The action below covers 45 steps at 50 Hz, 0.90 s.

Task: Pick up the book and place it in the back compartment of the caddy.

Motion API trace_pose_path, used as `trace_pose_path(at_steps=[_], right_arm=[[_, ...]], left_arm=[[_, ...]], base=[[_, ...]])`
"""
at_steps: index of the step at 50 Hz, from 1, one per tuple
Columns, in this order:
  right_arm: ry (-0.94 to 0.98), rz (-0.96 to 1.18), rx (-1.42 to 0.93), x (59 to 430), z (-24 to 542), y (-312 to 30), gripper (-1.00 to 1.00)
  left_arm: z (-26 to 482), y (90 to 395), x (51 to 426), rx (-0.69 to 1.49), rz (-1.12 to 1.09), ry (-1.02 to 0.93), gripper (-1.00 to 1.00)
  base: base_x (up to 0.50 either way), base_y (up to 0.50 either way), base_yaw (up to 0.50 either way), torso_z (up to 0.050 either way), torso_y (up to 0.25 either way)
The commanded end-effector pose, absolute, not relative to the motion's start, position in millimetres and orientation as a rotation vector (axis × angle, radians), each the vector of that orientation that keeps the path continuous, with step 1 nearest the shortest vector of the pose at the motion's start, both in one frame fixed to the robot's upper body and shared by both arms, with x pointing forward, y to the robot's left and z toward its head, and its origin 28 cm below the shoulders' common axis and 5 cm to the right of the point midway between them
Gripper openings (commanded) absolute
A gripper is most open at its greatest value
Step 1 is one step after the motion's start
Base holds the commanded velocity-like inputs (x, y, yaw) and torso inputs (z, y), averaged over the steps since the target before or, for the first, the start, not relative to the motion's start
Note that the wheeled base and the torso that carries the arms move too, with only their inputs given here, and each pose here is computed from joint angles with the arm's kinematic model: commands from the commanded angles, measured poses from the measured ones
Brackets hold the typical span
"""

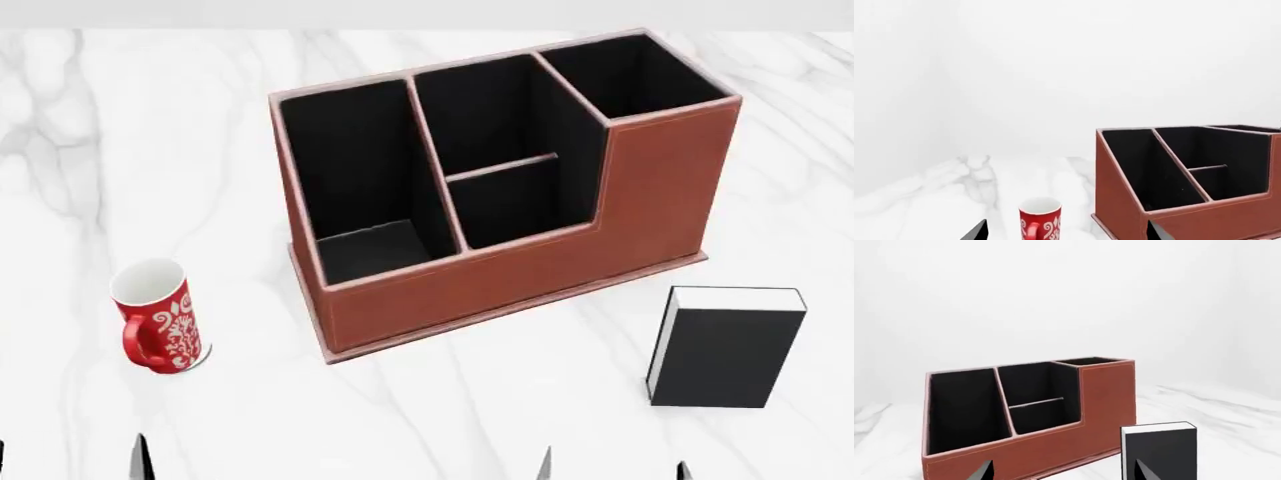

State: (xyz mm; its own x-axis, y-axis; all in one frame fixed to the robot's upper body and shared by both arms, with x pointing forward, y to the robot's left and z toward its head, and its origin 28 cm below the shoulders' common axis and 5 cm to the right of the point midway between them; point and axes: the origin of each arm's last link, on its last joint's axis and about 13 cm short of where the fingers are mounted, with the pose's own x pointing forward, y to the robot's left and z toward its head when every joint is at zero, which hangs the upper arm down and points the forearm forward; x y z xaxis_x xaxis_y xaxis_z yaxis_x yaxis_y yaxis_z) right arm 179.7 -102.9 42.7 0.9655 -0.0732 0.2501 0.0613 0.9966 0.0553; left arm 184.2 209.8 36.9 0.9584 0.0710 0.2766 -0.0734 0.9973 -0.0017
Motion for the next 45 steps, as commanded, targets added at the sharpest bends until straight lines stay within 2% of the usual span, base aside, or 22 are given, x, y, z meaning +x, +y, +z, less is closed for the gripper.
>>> trace_pose_path(at_steps=[1,15,45], right_arm=[[-0.356,-0.107,0.080,167,57,-109,1.00],[-0.415,-0.140,0.116,160,64,-114,1.00],[-0.419,-0.222,0.126,168,63,-121,1.00]], left_arm=[[50,213,169,-0.015,0.112,-0.396,1.00],[60,221,163,-0.067,0.176,-0.483,1.00],[63,231,170,-0.123,0.218,-0.468,1.00]], base=[[0.00,0.00,0.00,0.000,0.000],[0.00,0.00,0.00,0.000,0.000],[0.00,0.00,0.00,0.000,0.000]])
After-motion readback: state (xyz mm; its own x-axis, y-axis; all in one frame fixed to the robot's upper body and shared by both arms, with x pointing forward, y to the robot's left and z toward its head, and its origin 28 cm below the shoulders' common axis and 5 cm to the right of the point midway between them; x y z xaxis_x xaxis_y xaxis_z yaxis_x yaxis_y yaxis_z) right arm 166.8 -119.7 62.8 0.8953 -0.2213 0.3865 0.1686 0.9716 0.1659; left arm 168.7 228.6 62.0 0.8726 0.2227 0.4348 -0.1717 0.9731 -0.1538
